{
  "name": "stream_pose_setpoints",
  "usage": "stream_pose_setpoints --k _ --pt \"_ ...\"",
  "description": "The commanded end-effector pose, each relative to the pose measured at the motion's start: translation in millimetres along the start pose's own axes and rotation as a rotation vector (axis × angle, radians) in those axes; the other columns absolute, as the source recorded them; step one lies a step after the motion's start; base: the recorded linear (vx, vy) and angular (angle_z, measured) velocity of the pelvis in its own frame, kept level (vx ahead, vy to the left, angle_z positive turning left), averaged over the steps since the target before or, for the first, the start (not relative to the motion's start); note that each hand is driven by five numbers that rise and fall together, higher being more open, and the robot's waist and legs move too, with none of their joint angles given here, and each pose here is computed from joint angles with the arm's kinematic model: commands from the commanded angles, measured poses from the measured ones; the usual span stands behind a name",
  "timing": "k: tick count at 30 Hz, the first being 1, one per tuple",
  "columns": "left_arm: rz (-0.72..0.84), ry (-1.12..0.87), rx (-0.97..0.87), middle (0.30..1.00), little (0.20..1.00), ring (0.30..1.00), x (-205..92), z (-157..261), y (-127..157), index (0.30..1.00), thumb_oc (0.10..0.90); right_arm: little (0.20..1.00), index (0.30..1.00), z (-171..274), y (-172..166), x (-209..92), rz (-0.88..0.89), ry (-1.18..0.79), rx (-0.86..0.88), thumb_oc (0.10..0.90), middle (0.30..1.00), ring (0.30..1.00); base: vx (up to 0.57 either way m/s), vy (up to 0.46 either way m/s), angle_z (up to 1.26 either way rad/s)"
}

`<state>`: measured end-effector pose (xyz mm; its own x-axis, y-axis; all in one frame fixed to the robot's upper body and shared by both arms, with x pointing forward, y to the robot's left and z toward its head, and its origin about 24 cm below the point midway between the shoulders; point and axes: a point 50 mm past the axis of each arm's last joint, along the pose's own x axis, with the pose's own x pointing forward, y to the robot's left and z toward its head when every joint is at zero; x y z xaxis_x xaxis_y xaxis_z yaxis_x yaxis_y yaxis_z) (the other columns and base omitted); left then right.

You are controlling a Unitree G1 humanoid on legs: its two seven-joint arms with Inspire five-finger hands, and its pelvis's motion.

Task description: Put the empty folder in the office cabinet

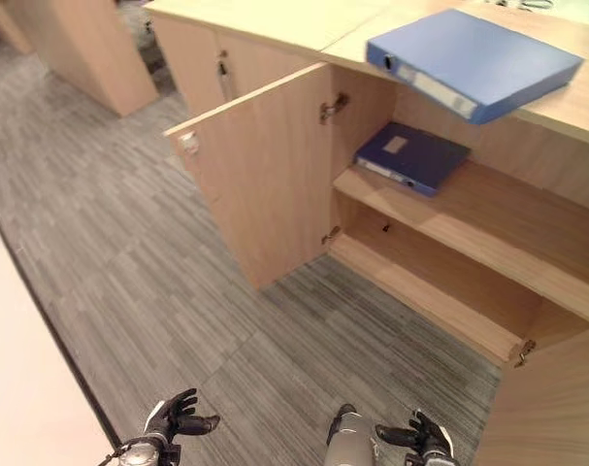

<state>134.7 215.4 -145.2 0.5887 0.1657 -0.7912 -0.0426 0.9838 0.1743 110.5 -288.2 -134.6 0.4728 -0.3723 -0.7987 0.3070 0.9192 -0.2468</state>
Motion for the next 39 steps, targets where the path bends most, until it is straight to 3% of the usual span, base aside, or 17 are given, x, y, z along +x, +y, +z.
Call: stream_pose_setpoints --k 1,8,17,26,39 --pt "0.043 -0.115 0.052 0.900 0.900 0.900 3.1 26.9 18.4 0.900 0.800 0.900 0.900 7.7 3.8 0.0 0.015 -0.052 -0.001 0.800 0.900 0.900 0.30 -0.388 -0.31" --pt "-0.005 -0.148 0.060 0.900 0.900 0.900 4.0 36.6 3.8 0.900 0.800 0.900 0.900 37.4 5.9 4.3 0.047 -0.128 -0.108 0.800 0.900 0.900 0.33 -0.281 -0.94" --pt "-0.028 -0.127 0.109 0.900 0.900 0.900 3.8 29.9 -2.4 0.900 0.800 0.900 0.900 57.8 27.8 3.3 0.122 -0.221 -0.208 0.800 0.900 0.900 0.34 0.024 -1.14" --pt "0.044 -0.019 0.103 0.900 0.900 0.900 0.9 5.4 19.0 0.900 0.800 0.900 0.900 46.4 61.2 -0.4 0.227 -0.202 -0.279 0.800 0.900 0.900 0.34 0.042 -0.66" --pt "0.106 -0.074 0.092 0.900 0.900 0.900 4.9 26.5 36.7 0.900 0.800 0.900 0.900 68.8 83.6 -4.4 0.272 -0.290 -0.266 0.800 0.900 0.900 0.13 -0.020 -0.35"
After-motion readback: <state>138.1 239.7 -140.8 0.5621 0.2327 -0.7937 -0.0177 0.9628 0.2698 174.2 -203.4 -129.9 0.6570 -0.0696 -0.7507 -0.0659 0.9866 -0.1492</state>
